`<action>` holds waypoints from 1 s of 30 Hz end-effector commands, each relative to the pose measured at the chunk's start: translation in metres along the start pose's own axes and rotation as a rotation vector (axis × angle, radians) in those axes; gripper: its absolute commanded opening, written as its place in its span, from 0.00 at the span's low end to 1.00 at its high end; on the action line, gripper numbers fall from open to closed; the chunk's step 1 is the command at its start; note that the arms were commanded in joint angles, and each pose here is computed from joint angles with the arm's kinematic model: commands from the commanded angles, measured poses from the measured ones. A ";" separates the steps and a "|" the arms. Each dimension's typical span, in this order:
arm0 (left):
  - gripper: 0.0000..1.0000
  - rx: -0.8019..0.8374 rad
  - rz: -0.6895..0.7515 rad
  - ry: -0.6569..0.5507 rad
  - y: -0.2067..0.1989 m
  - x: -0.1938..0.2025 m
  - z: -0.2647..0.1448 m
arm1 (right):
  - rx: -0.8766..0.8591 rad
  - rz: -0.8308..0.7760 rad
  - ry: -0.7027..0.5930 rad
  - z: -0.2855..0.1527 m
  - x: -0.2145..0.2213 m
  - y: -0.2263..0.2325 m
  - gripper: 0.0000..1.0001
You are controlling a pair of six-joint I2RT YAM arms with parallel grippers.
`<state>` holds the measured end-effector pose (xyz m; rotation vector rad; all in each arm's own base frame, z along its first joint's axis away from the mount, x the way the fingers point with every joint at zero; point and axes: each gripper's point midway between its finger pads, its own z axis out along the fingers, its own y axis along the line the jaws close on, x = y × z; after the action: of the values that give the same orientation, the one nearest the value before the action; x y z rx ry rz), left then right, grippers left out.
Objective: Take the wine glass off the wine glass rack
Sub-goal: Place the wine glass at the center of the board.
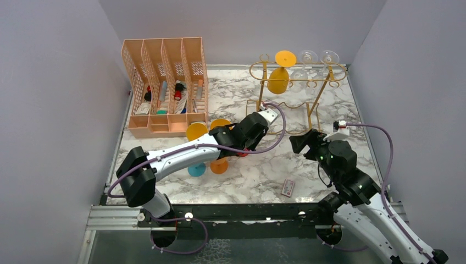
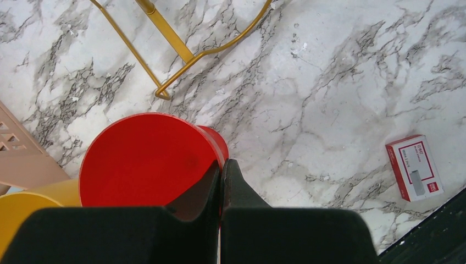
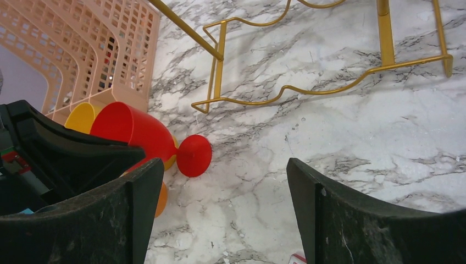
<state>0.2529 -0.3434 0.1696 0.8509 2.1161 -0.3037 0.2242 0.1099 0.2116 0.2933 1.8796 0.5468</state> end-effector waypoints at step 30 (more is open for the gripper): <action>0.54 -0.044 -0.186 -0.255 0.022 -0.061 -0.068 | -0.114 -0.255 -0.030 -0.001 -0.049 0.044 0.86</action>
<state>0.2539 -0.3294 0.2145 0.6597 2.0393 -0.3718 0.2315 0.1164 0.2385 0.1274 1.8876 0.4810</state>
